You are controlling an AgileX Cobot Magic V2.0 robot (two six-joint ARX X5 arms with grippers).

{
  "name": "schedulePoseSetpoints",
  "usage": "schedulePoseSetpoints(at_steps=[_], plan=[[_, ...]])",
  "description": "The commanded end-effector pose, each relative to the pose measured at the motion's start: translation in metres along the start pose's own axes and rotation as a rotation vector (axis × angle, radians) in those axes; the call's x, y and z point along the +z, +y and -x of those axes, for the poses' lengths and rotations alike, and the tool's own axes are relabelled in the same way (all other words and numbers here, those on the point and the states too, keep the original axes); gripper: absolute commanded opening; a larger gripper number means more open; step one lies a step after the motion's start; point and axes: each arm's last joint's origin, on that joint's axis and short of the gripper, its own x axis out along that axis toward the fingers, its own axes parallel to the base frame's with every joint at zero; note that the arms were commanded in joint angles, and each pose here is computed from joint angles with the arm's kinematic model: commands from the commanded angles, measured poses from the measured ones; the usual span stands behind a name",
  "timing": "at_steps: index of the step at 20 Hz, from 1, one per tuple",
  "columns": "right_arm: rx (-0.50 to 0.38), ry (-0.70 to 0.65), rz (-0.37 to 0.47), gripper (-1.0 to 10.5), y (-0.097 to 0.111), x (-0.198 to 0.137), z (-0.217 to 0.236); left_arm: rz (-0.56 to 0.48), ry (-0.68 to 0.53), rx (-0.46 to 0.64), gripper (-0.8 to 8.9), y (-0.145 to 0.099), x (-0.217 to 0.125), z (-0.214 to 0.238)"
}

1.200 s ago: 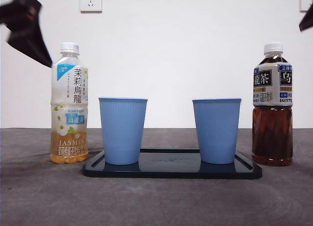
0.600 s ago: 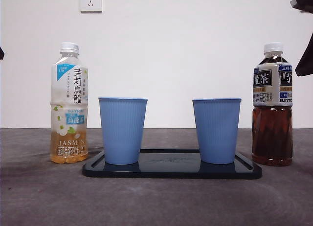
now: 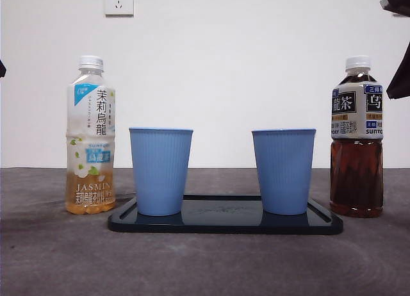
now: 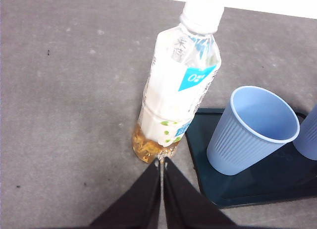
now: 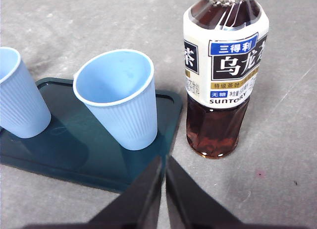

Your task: Pour the drink into the cup

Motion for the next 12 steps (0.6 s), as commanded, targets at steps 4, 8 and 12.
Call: schedulePoseSetpoints(at_steps=[4,8,12], plan=[[0.009,-0.016,0.003,0.1,0.002,0.004,0.001,-0.159,-0.299,0.146,0.07,0.019,0.005,0.021],[0.009,-0.016,0.003,0.1,0.002,0.004,0.001,-0.083,-0.487,0.386,0.07,0.047,-0.030,0.023],[0.009,-0.016,0.003,0.1,0.002,0.004,0.001,-0.069,-0.453,0.471,0.07,0.061,-0.065,0.013]])
